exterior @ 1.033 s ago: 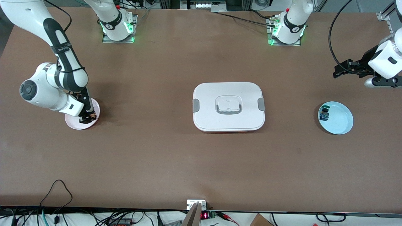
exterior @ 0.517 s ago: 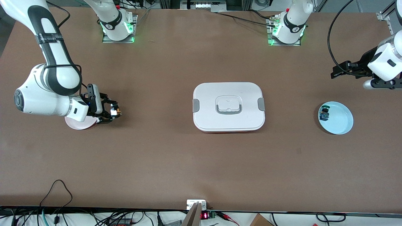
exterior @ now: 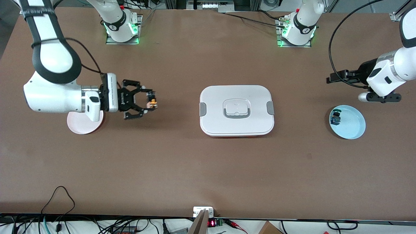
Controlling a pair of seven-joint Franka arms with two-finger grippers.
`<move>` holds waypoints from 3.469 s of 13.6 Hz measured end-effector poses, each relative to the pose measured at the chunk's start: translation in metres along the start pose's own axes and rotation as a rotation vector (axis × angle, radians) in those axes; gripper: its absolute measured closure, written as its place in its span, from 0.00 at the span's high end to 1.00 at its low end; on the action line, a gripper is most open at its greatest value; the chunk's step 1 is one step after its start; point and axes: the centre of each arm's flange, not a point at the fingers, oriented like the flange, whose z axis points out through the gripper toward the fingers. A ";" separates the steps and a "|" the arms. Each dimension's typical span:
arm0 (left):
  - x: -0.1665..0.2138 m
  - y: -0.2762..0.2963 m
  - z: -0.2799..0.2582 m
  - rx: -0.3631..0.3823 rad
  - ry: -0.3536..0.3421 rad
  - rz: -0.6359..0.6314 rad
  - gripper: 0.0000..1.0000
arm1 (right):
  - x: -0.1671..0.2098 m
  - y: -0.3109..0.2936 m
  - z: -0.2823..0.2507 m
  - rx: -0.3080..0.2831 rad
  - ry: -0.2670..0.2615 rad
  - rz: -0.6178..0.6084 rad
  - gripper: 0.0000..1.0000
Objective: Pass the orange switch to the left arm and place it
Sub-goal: 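Lift the switch with the right gripper while the left gripper reaches over, then carry the switch above the box toward the left gripper and grasp it, then open the right gripper and pull it back while the left gripper holds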
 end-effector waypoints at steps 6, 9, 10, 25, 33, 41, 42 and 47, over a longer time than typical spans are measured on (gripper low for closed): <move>0.040 0.056 0.035 -0.681 -0.126 -0.007 1.00 | 0.104 -0.016 0.071 -0.098 0.299 0.055 0.72; 0.047 0.110 0.036 -0.908 -0.106 0.019 1.00 | 0.130 -0.028 0.117 -0.144 0.389 0.126 0.72; 0.045 0.132 0.037 -0.955 -0.101 0.033 1.00 | 0.138 -0.032 0.129 -0.153 0.397 0.132 0.72; 0.035 0.215 0.126 -1.134 -0.058 0.075 1.00 | 0.143 -0.031 0.193 -0.183 0.383 0.121 0.72; 0.045 0.209 0.142 -1.138 -0.044 0.102 0.56 | 0.144 -0.032 0.195 -0.194 0.377 0.117 0.72; 0.045 0.209 0.142 -1.140 -0.033 0.116 0.44 | 0.145 -0.031 0.194 -0.197 0.385 0.123 0.72; 0.045 0.209 0.142 -1.140 -0.033 0.116 0.44 | 0.145 -0.031 0.194 -0.202 0.384 0.125 0.78; 0.047 0.207 0.140 -1.140 -0.027 0.113 0.44 | 0.141 -0.026 0.186 -0.227 0.383 0.137 1.00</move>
